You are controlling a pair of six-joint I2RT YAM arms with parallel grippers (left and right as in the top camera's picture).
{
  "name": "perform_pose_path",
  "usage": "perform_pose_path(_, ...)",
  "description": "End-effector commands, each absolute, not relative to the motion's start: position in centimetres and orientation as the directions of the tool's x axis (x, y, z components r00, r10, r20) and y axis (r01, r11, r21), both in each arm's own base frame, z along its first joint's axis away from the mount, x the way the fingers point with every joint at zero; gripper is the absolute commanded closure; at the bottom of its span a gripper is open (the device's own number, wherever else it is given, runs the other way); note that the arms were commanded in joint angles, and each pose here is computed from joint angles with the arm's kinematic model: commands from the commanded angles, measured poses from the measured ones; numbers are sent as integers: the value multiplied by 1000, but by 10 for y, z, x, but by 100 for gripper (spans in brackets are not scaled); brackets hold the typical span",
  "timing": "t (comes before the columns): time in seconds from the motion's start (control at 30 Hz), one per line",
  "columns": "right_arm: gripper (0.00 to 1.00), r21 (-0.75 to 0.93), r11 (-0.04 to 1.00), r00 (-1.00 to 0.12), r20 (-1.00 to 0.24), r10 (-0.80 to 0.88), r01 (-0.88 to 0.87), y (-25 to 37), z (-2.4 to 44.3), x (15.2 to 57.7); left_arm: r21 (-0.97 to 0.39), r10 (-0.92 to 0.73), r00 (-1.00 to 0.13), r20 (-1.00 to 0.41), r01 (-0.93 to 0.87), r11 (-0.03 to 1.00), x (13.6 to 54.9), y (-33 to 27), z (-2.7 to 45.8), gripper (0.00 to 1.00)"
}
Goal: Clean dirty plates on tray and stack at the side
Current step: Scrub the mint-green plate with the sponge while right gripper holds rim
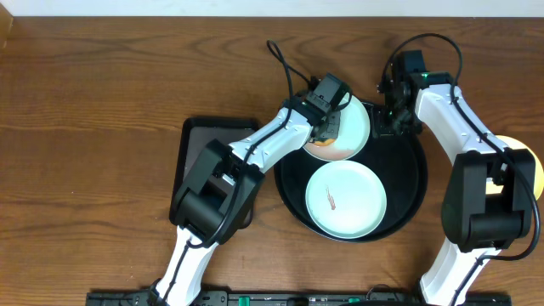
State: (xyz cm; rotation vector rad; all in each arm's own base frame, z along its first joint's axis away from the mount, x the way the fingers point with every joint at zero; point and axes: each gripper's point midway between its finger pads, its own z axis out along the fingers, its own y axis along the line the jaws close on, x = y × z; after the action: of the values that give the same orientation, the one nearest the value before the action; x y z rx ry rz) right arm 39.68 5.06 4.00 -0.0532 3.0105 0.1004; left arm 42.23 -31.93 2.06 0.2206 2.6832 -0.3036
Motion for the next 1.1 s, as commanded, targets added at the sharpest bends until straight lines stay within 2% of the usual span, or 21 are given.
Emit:
perform_pose_path(0.0,99,83,995,-988,-148,-43,-55,57,46,397,6,167,-883,-439,183,983,433,-282,-3,92)
perform_pose_path(0.07,97,155,980,-980,-172,-99,-126,71,47,401,8,173,-888,-427,188,982,428,-283,-4,92)
perform_pose_path(0.1,87,195,967,-974,-188,-125,-162,80,47,403,10,178,-888,-423,192,981,426,-285,-4,93)
perform_pose_path(0.23,68,256,948,-965,-228,-131,-189,92,43,414,13,197,-888,-416,211,977,419,-291,-5,93)
perform_pose_path(0.4,64,251,950,-964,-232,-129,-187,92,23,424,12,214,-884,-415,230,973,412,-301,-5,93)
perform_pose_path(0.47,64,252,950,-967,-221,-130,-185,92,14,425,7,209,-887,-412,226,974,410,-302,-6,93)
perform_pose_path(0.53,71,241,954,-968,-213,-129,-180,90,6,426,-4,190,-893,-407,210,978,409,-302,-6,92)
perform_pose_path(0.67,99,187,973,-980,-175,-100,-133,79,-8,423,-57,143,-911,-386,178,982,407,-305,-7,92)
perform_pose_path(0.83,99,102,994,-992,-122,-25,-38,61,-12,414,-16,161,-899,-407,183,983,416,-291,1,93)
perform_pose_path(1.07,99,8,1000,-996,-91,-1,-2,44,-6,404,163,205,-829,-520,140,977,443,-259,34,93)
